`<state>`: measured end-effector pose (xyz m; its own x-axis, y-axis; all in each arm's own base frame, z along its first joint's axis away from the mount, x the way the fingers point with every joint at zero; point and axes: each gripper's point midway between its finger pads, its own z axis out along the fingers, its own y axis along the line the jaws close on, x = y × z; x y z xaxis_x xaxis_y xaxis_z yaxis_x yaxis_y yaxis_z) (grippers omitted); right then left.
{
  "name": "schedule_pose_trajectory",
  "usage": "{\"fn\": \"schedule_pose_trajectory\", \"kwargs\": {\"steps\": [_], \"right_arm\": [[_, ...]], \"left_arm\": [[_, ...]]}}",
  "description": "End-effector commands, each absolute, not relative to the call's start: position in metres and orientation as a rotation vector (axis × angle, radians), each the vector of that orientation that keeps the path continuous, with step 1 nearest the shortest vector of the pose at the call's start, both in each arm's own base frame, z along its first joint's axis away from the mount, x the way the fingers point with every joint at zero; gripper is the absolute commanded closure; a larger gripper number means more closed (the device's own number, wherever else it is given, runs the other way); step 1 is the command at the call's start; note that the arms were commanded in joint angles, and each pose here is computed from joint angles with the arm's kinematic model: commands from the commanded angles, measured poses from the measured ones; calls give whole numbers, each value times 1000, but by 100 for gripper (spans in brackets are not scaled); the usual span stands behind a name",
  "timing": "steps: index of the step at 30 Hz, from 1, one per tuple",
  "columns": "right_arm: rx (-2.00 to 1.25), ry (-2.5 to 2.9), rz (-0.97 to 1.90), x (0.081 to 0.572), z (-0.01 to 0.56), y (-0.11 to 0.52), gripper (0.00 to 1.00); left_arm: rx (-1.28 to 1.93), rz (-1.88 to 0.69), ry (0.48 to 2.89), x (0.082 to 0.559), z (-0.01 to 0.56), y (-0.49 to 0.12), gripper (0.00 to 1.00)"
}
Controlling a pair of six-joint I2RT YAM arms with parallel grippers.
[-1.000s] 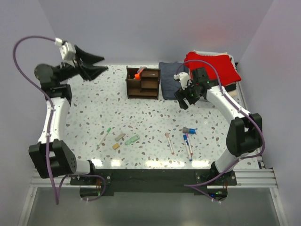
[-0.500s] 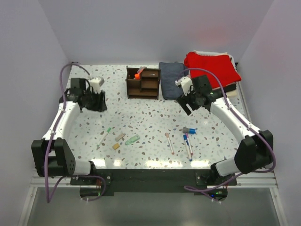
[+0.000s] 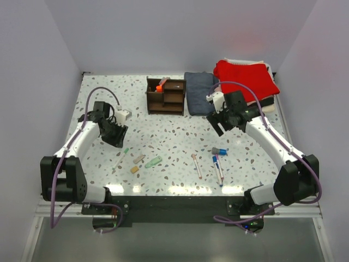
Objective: Sort the stationery into containers
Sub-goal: Pick up the pen from the center of the board.
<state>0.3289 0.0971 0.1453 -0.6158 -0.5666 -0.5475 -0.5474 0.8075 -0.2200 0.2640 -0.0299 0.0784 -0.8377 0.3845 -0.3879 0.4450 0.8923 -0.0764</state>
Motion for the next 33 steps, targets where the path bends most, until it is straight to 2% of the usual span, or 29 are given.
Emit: {"fn": "schedule_pose_trajectory", "kwargs": {"steps": [1, 13, 25, 28, 31, 33], "right_arm": [[-807, 2332, -66, 336, 156, 96, 14], [-826, 2340, -69, 338, 151, 96, 14], [-830, 2340, -70, 337, 149, 95, 13], [-834, 2342, -72, 336, 147, 95, 13], [-839, 2347, -75, 335, 144, 95, 13], [-844, 2347, -78, 335, 142, 94, 13]], "left_arm": [[785, -235, 2734, 246, 64, -31, 54], [874, -186, 2799, 233, 28, -36, 54], [859, -128, 2814, 250, 9, -36, 60], [871, -128, 2830, 248, 2, -37, 65], [905, -148, 2842, 243, -5, -41, 74], [941, -177, 2840, 238, -8, -47, 85]]}}
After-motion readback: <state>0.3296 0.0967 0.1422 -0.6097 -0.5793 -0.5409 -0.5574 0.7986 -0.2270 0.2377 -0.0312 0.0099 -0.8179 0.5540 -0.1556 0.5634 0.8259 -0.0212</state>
